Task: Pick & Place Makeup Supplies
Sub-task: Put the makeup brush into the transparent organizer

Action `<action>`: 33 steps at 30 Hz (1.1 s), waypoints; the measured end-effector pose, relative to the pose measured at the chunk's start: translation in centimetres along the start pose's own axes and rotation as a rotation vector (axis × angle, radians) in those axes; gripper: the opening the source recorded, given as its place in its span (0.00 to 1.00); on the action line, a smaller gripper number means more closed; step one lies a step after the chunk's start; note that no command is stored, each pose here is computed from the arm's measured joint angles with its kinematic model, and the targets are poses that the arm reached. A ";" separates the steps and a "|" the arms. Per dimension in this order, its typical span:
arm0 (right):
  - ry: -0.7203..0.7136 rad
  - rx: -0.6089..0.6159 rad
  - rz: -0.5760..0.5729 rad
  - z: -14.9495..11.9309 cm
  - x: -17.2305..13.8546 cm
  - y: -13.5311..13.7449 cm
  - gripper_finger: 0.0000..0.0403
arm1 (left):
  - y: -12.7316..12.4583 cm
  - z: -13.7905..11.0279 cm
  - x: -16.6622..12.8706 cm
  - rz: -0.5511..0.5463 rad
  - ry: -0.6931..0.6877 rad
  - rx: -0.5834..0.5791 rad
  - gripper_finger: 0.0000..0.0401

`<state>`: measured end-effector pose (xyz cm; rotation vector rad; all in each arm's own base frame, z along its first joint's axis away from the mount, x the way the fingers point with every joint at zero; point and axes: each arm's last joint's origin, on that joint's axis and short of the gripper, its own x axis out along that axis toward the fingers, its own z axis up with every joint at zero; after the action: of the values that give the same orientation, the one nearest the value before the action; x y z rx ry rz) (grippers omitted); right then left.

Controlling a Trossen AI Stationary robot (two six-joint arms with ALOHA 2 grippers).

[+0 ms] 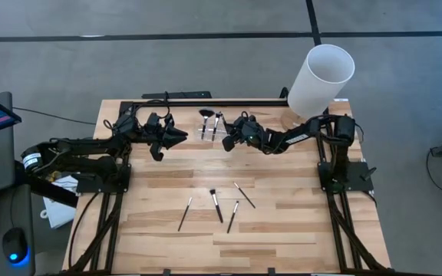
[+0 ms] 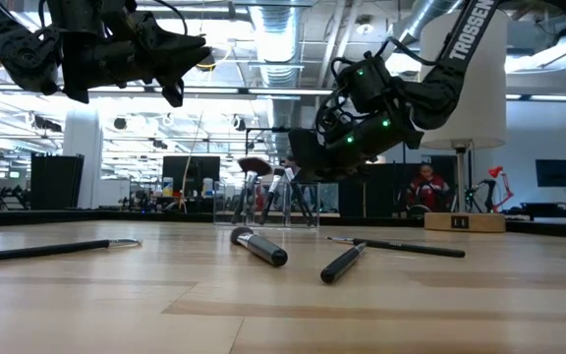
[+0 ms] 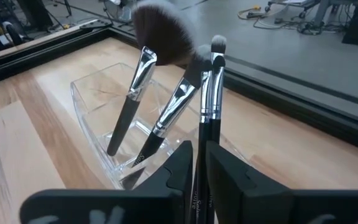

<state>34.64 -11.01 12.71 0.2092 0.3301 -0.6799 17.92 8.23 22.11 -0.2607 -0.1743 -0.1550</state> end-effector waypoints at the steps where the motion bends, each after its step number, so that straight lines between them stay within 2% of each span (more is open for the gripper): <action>1: 0.000 0.000 0.000 0.0 0.0 0.0 0.10 | 0.0 0.0 0.0 0.000 0.000 0.000 0.19; 5: -0.011 -0.021 0.012 0.5 -0.4 0.3 0.11 | 0.0 0.0 0.0 0.000 0.000 0.000 0.19; 12: -0.061 -0.109 0.070 3.2 -3.2 2.0 0.13 | 0.0 -0.1 0.0 0.003 0.006 -0.005 0.19; 18: 0.062 -0.228 0.110 4.2 -6.9 3.1 0.13 | 0.1 -0.2 0.0 0.009 0.022 -0.018 0.19; 22: 0.176 -0.274 0.108 3.7 -8.6 2.9 0.13 | 0.1 -0.3 0.0 0.010 0.022 -0.023 0.19; 26: 0.215 -0.280 0.114 1.8 -9.6 1.5 0.13 | 0.2 -0.4 0.0 0.015 0.034 -0.034 0.19; 33: 0.049 -0.222 0.217 0.0 -11.5 -0.7 0.13 | 0.1 -1.2 0.2 0.039 0.088 -0.082 0.19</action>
<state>25.80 -4.88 16.82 0.0487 0.4207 -0.4201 18.29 7.96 21.03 -0.3379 -0.0753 -0.1349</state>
